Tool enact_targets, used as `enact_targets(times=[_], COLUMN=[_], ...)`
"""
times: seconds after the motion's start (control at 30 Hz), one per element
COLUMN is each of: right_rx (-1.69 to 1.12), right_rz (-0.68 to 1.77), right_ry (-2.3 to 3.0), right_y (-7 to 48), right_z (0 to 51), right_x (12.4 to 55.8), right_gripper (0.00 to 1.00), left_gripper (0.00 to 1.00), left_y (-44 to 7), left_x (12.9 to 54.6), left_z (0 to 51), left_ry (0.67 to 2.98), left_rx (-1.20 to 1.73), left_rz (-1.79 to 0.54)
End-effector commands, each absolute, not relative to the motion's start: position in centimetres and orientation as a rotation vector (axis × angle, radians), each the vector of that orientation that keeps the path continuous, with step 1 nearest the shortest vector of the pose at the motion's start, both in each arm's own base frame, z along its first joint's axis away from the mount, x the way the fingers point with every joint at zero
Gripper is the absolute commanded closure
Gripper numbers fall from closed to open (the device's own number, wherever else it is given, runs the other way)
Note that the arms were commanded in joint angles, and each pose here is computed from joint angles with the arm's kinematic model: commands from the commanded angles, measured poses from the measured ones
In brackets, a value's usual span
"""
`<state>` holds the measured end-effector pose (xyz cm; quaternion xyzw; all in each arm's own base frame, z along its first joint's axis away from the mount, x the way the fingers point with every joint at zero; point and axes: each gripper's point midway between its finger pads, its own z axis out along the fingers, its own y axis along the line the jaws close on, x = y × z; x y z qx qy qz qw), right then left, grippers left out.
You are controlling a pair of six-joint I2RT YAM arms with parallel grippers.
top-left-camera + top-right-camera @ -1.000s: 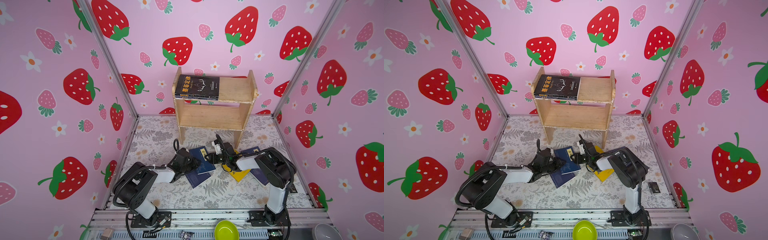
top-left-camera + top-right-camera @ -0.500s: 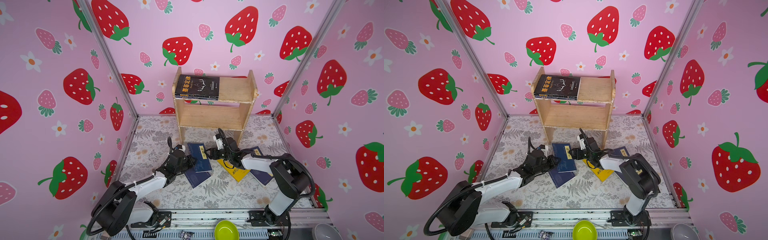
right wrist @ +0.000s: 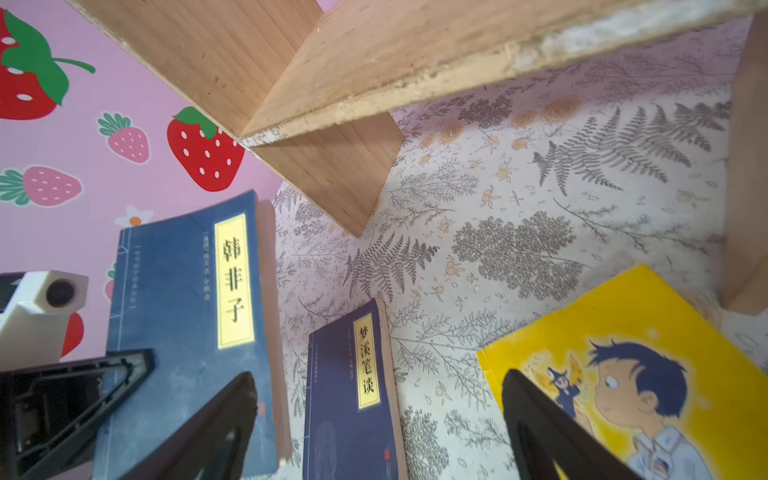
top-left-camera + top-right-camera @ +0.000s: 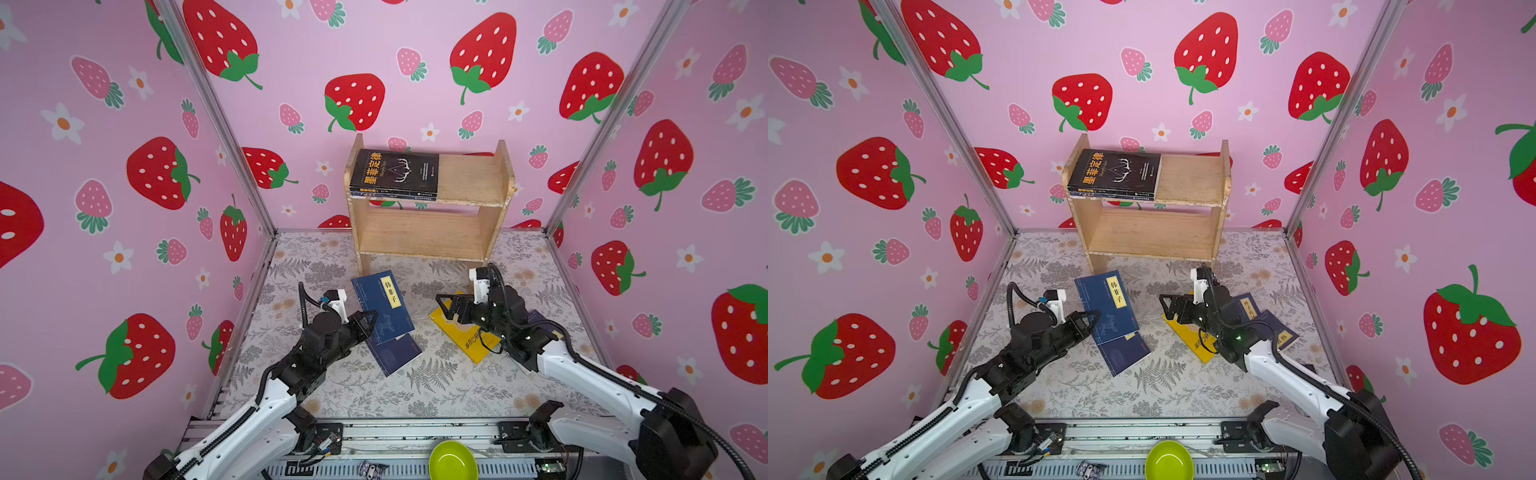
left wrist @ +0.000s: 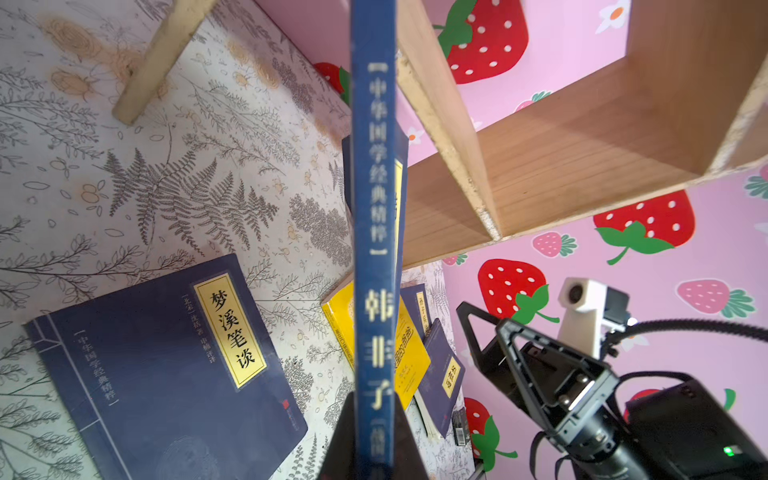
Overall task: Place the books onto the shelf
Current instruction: 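Lift the blue book upright with the left gripper while the right supports it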
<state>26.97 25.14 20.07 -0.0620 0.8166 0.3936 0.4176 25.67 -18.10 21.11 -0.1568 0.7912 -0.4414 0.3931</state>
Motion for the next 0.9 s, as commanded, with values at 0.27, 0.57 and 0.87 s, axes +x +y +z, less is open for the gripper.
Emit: enact_targets(times=[0.27, 0.57, 0.87], right_rx=[-0.032, -0.114, -0.183], right_rz=[1.374, 1.510, 1.492], right_ry=[1.881, 1.906, 1.913], right_y=[25.4, 28.2, 29.0], right_z=[22.1, 21.6, 21.2], right_x=[24.0, 23.9, 24.2], right_gripper=[0.00, 0.00, 0.00], left_gripper=[1.00, 1.00, 1.00], left_y=[-18.7, -21.6, -20.0], left_x=[28.3, 30.0, 30.2], left_z=[29.6, 31.8, 31.3], left_ry=[1.696, 1.637, 1.590], left_rx=[-0.392, -0.326, -0.406], left_rz=[-1.213, -1.247, -1.208])
